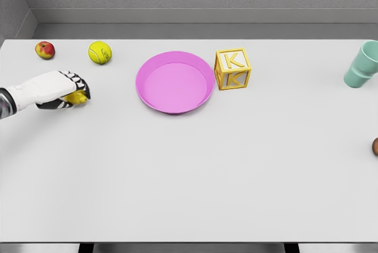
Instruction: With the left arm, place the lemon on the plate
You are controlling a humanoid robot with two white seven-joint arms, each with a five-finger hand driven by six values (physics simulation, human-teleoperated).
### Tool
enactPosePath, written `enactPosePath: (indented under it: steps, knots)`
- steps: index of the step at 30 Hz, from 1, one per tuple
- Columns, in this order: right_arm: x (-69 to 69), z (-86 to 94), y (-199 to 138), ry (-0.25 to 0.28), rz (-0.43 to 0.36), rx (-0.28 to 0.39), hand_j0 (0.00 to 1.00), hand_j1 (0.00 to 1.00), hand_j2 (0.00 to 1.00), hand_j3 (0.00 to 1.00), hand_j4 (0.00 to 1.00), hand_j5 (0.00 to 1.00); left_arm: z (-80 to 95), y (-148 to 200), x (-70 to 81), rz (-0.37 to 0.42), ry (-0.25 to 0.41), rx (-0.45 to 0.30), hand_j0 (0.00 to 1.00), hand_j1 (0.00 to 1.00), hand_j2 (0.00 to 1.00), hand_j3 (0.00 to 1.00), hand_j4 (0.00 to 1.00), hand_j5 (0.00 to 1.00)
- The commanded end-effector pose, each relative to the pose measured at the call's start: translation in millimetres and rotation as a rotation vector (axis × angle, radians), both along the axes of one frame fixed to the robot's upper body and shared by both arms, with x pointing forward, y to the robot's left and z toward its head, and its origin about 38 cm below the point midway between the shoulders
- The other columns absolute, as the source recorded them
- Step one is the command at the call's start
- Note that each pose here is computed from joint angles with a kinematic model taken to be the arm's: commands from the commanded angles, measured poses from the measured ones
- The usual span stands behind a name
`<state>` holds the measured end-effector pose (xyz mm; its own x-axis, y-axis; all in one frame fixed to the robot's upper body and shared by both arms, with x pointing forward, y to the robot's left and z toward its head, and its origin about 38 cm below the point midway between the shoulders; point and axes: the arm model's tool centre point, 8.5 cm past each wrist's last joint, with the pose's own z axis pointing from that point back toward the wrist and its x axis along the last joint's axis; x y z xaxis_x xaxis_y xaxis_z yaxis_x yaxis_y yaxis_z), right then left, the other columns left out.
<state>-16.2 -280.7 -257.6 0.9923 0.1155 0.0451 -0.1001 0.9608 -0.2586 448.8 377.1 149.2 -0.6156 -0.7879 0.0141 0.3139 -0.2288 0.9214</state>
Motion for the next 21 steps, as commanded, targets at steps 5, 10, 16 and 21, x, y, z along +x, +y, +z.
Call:
enactPosePath:
  steps: [5,10,16,21]
  knots:
    - [0.0,0.0,0.0,0.0,-0.001,0.0,1.0,1.0,1.0,1.0,1.0,1.0,12.4,-7.0,1.3,-0.017,-0.029,-0.032,0.56,0.56,0.56,0.56,0.56,0.56]
    - [0.0,0.0,0.0,0.0,-0.001,0.0,1.0,1.0,1.0,1.0,1.0,1.0,19.4,-15.9,0.9,-0.042,-0.045,-0.051,0.56,0.56,0.56,0.56,0.56,0.56]
    - [0.0,0.0,0.0,0.0,-0.001,0.0,1.0,1.0,1.0,1.0,1.0,1.0,21.3,-27.5,0.8,-0.068,-0.055,-0.064,0.56,0.56,0.56,0.56,0.56,0.56]
    - [0.0,0.0,0.0,0.0,-0.001,0.0,1.0,1.0,1.0,1.0,1.0,1.0,26.7,-45.7,-0.7,-0.115,-0.075,-0.081,0.56,0.56,0.56,0.56,0.56,0.56]
